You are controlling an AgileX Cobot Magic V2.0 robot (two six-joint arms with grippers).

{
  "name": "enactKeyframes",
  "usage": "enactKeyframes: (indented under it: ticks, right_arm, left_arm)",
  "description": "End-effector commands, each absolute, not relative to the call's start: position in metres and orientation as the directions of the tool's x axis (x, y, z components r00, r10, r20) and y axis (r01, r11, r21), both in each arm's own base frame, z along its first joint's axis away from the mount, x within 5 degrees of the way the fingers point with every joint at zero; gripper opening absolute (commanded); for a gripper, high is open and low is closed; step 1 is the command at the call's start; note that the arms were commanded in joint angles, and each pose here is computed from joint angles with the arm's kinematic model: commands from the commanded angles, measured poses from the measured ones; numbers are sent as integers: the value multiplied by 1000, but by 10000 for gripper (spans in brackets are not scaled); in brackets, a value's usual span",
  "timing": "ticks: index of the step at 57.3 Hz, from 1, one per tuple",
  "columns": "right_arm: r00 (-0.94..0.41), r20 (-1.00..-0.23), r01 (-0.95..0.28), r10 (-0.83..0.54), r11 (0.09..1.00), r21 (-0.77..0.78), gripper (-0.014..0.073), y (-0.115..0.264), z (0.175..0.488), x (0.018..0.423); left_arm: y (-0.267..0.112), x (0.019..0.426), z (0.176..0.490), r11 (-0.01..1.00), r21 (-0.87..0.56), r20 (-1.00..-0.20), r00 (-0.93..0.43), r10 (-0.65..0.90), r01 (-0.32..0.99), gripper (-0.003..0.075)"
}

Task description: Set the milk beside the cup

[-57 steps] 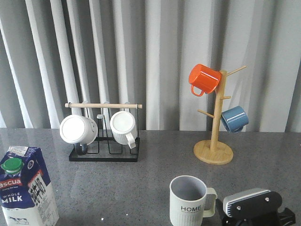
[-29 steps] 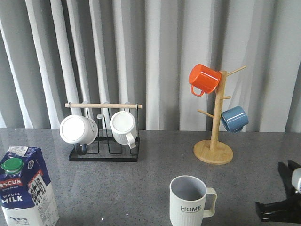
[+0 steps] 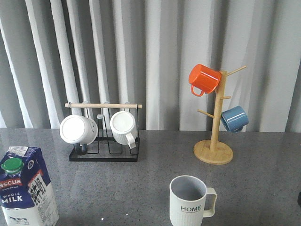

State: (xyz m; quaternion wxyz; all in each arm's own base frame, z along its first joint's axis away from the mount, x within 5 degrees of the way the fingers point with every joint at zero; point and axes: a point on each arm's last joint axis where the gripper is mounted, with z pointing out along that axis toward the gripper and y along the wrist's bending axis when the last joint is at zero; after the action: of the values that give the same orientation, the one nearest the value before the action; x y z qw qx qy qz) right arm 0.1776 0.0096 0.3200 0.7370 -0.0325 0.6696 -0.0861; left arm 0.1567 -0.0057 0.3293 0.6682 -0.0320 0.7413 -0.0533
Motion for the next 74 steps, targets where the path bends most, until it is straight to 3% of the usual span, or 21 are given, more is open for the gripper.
enactKeyframes:
  ticks: [1, 22, 32, 41, 74]
  right_arm:
    - [194, -974, 92, -120, 990, -104, -3, 4, 337, 174]
    - [157, -988, -63, 5, 998, -5, -3, 7, 334, 175]
    - [164, -986, -63, -19, 998, -29, -3, 7, 334, 175]
    - [179, -974, -42, -136, 988, -146, -3, 7, 335, 175]
    - [164, -977, -43, -135, 989, -143, -3, 7, 333, 176]
  left_arm:
    - [-7, 156, 348, 990, -137, -991, 3, -137, 46, 533]
    - [-7, 156, 348, 990, -137, -991, 3, -137, 46, 533]
    - [-7, 156, 348, 990, -137, -991, 3, -137, 46, 533]
    - [-7, 156, 348, 990, -137, -991, 3, -137, 46, 533]
    - [-7, 156, 348, 990, -137, -991, 3, -137, 46, 533]
